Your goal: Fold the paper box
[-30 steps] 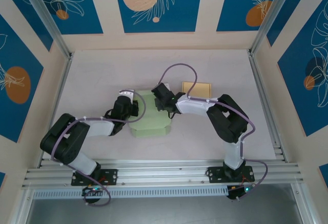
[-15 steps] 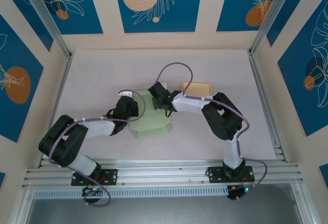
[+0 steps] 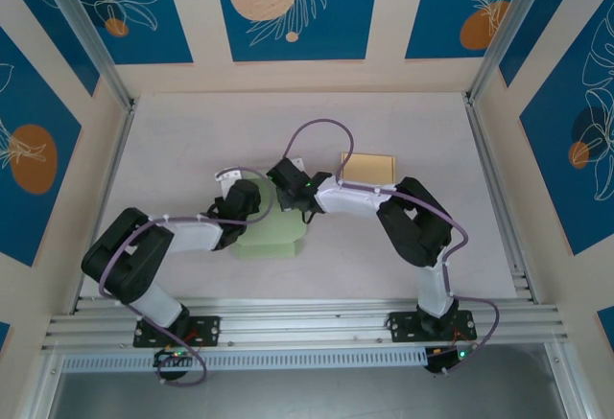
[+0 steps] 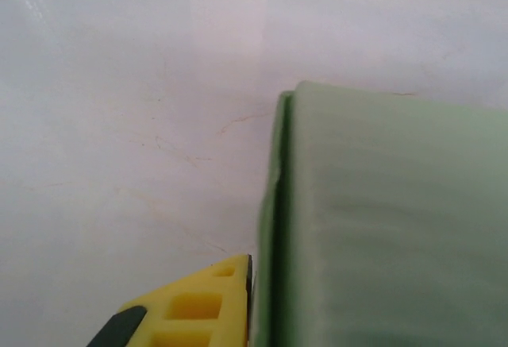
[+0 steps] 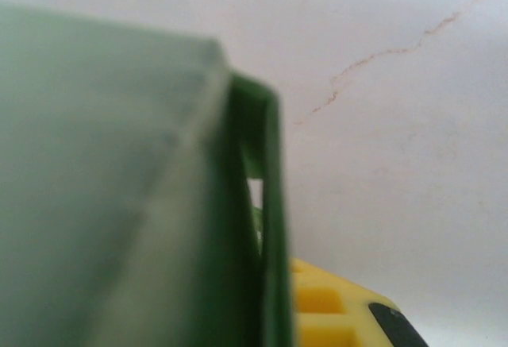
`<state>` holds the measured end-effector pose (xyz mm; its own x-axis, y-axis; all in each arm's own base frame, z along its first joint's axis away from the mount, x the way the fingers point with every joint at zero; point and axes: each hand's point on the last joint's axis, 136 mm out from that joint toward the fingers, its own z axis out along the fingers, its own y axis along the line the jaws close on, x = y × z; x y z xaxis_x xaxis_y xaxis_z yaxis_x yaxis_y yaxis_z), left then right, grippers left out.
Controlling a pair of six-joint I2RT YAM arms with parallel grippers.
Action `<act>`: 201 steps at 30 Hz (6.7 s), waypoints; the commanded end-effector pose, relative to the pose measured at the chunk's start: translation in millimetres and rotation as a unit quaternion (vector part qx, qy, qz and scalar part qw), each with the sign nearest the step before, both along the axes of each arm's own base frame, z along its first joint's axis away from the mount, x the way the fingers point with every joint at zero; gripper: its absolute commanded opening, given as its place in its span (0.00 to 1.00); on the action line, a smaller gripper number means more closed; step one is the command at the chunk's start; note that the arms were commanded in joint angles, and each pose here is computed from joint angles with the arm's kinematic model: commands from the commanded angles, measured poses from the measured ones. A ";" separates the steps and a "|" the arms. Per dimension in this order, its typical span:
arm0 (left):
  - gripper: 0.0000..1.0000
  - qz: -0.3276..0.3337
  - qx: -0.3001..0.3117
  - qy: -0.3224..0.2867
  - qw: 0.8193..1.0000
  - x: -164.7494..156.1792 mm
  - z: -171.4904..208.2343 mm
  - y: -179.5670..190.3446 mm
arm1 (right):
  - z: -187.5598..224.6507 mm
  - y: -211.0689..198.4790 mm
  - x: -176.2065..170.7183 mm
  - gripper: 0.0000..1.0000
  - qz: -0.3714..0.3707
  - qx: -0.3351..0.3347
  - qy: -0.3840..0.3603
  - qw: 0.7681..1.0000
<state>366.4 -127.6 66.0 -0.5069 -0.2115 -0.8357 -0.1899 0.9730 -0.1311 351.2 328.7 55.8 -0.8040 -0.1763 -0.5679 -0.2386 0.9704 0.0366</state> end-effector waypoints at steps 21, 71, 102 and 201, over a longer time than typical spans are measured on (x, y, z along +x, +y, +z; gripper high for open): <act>0.74 -0.165 -0.171 0.054 0.970 -43.1 53.6 -44.2 | -3.2 -40.3 -66.9 0.03 0.066 -0.064 0.232 0.968; 0.02 -0.196 0.125 0.334 0.914 -70.9 -29.6 -41.9 | 46.6 -37.7 -62.6 0.61 0.054 0.132 0.282 0.949; 0.00 -0.174 0.181 0.386 0.888 -41.6 -55.3 -45.7 | -43.2 -91.4 -86.5 0.19 -0.006 -0.225 0.318 0.921; 0.59 -0.213 0.031 0.230 0.949 -1.5 39.5 -77.1 | 96.6 -126.9 -113.9 0.26 -0.026 0.041 0.130 0.990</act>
<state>354.4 -195.6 69.2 -0.8848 0.1335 -0.4465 0.1613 0.9866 -0.0246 265.1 212.7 158.7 -0.9153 -0.1216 -0.3840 -0.1993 0.9652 0.1692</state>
